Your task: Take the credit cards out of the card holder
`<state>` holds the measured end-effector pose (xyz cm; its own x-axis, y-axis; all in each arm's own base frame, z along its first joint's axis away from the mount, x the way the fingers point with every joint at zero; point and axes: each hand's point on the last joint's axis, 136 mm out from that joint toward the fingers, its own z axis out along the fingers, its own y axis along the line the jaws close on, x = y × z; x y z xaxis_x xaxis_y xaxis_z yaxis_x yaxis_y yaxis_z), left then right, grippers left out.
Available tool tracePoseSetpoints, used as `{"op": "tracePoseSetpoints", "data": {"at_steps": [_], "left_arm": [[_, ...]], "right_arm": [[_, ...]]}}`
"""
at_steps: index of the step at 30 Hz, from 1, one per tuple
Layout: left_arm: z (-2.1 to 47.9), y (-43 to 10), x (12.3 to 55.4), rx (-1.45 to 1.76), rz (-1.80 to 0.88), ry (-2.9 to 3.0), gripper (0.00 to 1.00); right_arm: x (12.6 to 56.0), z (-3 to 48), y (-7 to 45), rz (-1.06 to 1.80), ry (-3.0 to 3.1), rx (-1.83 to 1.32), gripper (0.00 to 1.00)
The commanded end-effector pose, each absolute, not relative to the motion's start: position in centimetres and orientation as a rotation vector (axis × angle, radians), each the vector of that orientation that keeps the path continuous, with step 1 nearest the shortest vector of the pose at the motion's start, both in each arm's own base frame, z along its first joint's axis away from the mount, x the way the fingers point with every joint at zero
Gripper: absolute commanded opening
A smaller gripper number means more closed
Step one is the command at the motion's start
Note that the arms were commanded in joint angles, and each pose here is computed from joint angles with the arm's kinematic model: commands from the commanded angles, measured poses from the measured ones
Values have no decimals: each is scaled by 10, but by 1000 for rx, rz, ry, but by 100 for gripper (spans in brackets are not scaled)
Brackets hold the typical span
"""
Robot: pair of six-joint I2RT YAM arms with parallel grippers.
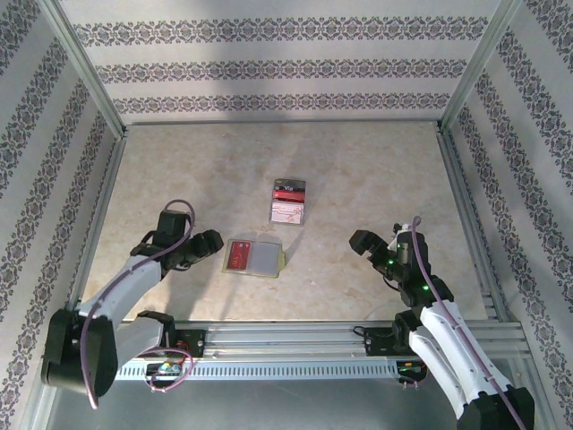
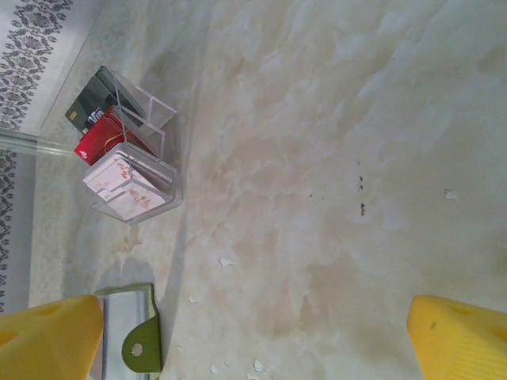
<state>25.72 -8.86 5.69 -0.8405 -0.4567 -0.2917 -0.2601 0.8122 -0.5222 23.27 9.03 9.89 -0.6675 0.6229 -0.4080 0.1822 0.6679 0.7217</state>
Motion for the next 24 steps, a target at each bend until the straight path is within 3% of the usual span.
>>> {"op": "tracePoseSetpoints", "data": {"at_steps": [1,16,24], "left_arm": [[72,-109,277,-471,-837,2541,64],[33,-145,270,-434,-996,2669,35],[30,-180,255,-385,-1025,2688,31]], "right_arm": [[235,115,89,874,2187,610,98],[234,112,86,846,2198,619,98],[237,121,100,915,2230,556,93]]}}
